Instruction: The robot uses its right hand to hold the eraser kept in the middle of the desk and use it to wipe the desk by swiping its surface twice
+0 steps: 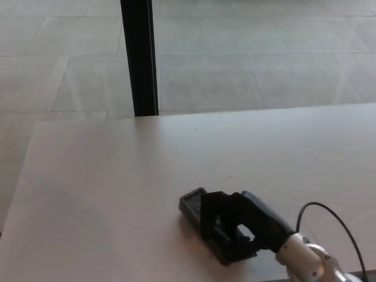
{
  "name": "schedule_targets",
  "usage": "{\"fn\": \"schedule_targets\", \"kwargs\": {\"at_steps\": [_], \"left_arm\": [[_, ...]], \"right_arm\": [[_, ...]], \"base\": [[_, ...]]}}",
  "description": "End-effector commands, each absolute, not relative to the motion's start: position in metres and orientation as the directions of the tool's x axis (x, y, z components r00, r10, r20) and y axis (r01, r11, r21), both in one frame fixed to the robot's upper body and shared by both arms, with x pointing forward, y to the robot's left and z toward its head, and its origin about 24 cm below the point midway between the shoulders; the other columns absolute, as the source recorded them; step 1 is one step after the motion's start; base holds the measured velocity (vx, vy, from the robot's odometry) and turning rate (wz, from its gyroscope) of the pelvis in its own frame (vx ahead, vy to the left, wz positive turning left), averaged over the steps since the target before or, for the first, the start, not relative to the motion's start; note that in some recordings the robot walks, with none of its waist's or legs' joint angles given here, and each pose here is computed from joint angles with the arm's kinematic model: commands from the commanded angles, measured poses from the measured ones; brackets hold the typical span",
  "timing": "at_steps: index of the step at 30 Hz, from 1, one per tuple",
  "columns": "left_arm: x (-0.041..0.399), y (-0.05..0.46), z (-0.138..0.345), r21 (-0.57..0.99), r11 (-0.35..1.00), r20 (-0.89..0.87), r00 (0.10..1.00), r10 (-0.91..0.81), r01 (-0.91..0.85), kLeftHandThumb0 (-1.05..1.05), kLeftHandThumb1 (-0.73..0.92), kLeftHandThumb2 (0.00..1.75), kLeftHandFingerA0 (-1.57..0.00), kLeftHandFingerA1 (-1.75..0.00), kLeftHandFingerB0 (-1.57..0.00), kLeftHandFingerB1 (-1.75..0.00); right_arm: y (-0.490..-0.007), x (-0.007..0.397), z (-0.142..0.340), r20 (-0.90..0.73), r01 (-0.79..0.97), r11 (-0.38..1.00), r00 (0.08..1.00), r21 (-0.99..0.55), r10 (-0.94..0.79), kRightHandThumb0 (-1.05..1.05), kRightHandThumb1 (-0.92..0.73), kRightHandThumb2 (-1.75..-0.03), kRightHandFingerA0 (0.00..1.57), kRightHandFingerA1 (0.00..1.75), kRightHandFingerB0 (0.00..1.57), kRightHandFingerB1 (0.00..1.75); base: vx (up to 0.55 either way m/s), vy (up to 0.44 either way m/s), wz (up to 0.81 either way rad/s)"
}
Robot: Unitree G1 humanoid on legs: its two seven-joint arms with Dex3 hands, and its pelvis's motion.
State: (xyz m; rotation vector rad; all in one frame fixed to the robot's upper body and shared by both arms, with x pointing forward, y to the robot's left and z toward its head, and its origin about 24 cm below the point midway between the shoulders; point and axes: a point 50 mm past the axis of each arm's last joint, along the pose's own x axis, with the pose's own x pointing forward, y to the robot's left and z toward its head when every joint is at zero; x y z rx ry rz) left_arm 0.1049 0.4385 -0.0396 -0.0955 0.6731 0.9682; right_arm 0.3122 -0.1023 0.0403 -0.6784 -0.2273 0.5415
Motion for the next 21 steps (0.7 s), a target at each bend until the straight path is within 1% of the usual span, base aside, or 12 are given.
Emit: {"fn": "schedule_targets", "kwargs": {"at_steps": [1,2,4,8,9,12,13,15,16,17,18,21], "left_arm": [[0.104,0.444,-0.033,0.228,0.566,-0.538,0.382,0.751,-0.792,-0.64,0.89,0.66,-0.77,-0.59,-0.63,-0.53],[0.104,0.444,-0.034,0.225,0.565,-0.539,0.382,0.751,-0.794,-0.64,0.9,0.66,-0.77,-0.6,-0.63,-0.53],[0.104,0.444,-0.034,0.21,0.566,-0.543,0.387,0.745,-0.797,-0.64,0.89,0.66,-0.74,-0.6,-0.61,-0.53],[0.103,0.443,-0.036,0.193,0.556,-0.55,0.38,0.744,-0.809,-0.64,0.89,0.67,-0.74,-0.61,-0.63,-0.54],[0.103,0.443,-0.035,0.209,0.567,-0.542,0.388,0.745,-0.797,-0.64,0.9,0.66,-0.74,-0.61,-0.62,-0.53],[0.101,0.442,-0.036,0.211,0.56,-0.54,0.382,0.75,-0.801,-0.63,0.89,0.66,-0.76,-0.61,-0.65,-0.54],[0.101,0.442,-0.036,0.214,0.563,-0.54,0.384,0.749,-0.798,-0.64,0.89,0.66,-0.76,-0.62,-0.64,-0.54],[0.1,0.442,-0.037,0.211,0.555,-0.542,0.376,0.751,-0.804,-0.64,0.89,0.66,-0.76,-0.61,-0.64,-0.54],[0.099,0.442,-0.037,0.197,0.554,-0.547,0.378,0.747,-0.809,-0.65,0.89,0.67,-0.74,-0.6,-0.6,-0.53],[0.099,0.443,-0.037,0.194,0.555,-0.548,0.38,0.745,-0.809,-0.65,0.9,0.67,-0.73,-0.6,-0.6,-0.53],[0.099,0.443,-0.037,0.2,0.557,-0.548,0.379,0.746,-0.806,-0.65,0.89,0.67,-0.75,-0.6,-0.62,-0.53],[0.098,0.443,-0.037,0.217,0.551,-0.545,0.368,0.753,-0.806,-0.66,0.88,0.66,-0.78,-0.63,-0.65,-0.54]], "right_arm": [[-0.15,0.319,0.032,-0.076,-0.351,0.635,0.905,-0.688,0.419,-0.26,-0.53,-1.25,0.85,1.75,0.67,1.71],[-0.157,0.321,0.033,-0.08,-0.335,0.622,0.913,-0.708,0.401,-0.27,-0.53,-1.26,0.86,1.75,0.66,1.71],[-0.17,0.323,0.033,-0.089,-0.307,0.634,0.932,-0.71,0.353,-0.27,-0.47,-1.34,0.91,1.75,0.69,1.74],[-0.193,0.324,0.032,-0.112,-0.273,0.629,0.952,-0.728,0.284,-0.29,-0.46,-1.37,0.93,1.75,0.72,1.7],[-0.209,0.323,0.029,-0.134,-0.248,0.659,0.966,-0.71,0.219,-0.27,-0.44,-1.34,0.91,1.75,0.74,1.68],[-0.222,0.321,0.027,-0.14,-0.214,0.688,0.977,-0.694,0.163,-0.26,-0.45,-1.3,0.93,1.75,0.76,1.66],[-0.227,0.32,0.027,-0.137,-0.199,0.668,0.98,-0.716,0.145,-0.26,-0.48,-1.26,0.92,1.75,0.74,1.65],[-0.237,0.318,0.027,-0.133,-0.174,0.686,0.985,-0.707,0.113,-0.25,-0.51,-1.23,0.88,1.75,0.73,1.63],[-0.242,0.317,0.026,-0.141,-0.161,0.696,0.986,-0.699,0.087,-0.27,-0.54,-1.18,0.88,1.75,0.73,1.62],[-0.246,0.316,0.026,-0.136,-0.147,0.702,0.988,-0.697,0.071,-0.26,-0.54,-1.17,0.87,1.75,0.72,1.61],[-0.249,0.315,0.026,-0.135,-0.137,0.704,0.989,-0.697,0.059,-0.26,-0.51,-1.22,0.85,1.75,0.71,1.63],[-0.268,0.309,0.025,-0.141,-0.099,0.718,0.99,-0.689,0.001,-0.28,-0.46,-1.26,0.84,1.75,0.73,1.62]], "base": [[0.0,0.0,0.0],[0.0,0.0,0.0],[0.0,0.0,0.0],[0.0,0.0,0.0],[0.0,0.0,0.0],[0.0,0.0,0.0],[0.0,0.0,0.0],[0.0,0.0,0.0],[0.0,0.0,0.0],[0.0,0.0,0.0],[0.0,0.0,0.0],[0.0,0.0,0.0]]}}
